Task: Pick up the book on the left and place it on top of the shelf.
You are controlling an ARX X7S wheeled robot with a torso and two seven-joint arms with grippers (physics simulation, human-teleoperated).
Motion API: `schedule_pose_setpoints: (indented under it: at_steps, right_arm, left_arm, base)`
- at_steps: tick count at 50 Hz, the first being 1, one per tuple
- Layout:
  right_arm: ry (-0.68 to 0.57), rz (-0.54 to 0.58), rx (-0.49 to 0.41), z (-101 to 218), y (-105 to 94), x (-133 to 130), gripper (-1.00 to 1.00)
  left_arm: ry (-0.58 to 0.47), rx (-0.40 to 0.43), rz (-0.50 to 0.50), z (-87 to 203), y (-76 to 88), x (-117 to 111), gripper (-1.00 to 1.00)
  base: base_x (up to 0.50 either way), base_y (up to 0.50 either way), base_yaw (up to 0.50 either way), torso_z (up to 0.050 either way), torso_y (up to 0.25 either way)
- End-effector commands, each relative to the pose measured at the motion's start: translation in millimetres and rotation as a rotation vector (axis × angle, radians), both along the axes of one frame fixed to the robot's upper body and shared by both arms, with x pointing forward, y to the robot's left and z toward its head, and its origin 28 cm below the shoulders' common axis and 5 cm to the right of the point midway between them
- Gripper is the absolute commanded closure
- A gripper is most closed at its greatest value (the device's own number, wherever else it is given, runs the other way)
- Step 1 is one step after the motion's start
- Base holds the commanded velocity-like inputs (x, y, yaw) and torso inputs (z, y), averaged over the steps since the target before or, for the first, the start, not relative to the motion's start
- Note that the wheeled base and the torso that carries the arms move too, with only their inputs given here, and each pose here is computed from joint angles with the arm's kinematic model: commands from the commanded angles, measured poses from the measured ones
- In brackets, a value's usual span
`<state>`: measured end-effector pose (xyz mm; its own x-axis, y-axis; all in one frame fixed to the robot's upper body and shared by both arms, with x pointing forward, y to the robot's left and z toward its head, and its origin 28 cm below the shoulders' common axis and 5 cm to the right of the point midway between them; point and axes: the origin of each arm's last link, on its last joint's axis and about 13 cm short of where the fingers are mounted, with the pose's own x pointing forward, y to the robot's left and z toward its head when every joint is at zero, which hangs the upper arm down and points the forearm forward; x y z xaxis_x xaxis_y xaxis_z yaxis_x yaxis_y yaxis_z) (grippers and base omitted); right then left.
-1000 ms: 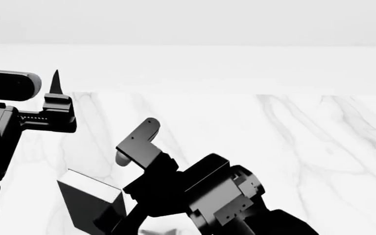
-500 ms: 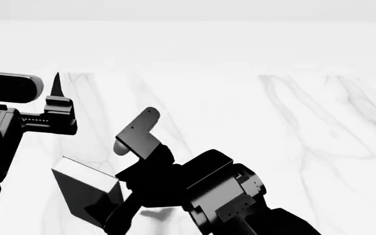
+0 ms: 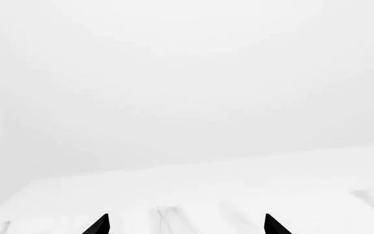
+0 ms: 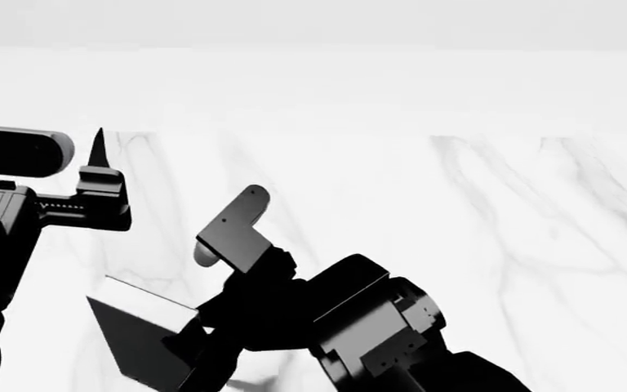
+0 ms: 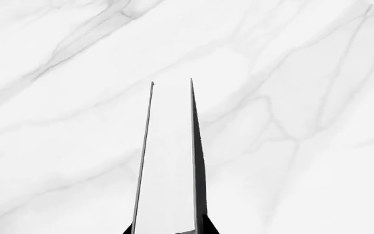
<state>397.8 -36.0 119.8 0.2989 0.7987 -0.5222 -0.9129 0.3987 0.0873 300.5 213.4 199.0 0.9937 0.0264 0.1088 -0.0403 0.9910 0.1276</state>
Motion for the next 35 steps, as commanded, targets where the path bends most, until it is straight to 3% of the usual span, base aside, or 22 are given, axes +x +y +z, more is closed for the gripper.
schedule_pose_setpoints:
  at_steps: [1,27,33,34,35]
  right_arm:
    - [-0.007,0.015,0.025,5.1,4.2,0.9,1.0]
    - [-0.055,-0.009,-0.001,16.9,4.6,4.9,1.0]
    - [-0.24,-0.134,-0.152,52.2,0.7,16.2,1.0]
    - [-0.002,0.071,-0.14,3.8,22.0,-11.6,1.0]
    - [-0.024,0.085,-0.168,13.4,37.8,-21.2,1.0]
  left_arm:
    - [0.014,-0.014,-0.009,1.3,0.8,0.2,-1.0]
    - [-0.009,-0.006,0.008,4.2,1.2,0.0,-1.0]
    - [-0.012,-0.012,0.002,5.0,1.3,0.0,-1.0]
    - [-0.013,-0.012,0.002,5.0,1.1,0.0,-1.0]
    - [-0.014,-0.011,0.001,5.0,0.5,-0.1,-1.0]
  base:
    - [0.0,0.0,0.0,0.0,0.25]
    - [0.0,0.0,0.0,0.0,0.234]
    - [0.0,0.0,0.0,0.0,0.0]
    - [0.0,0.0,0.0,0.0,0.0]
    - [0.0,0.0,0.0,0.0,0.0]
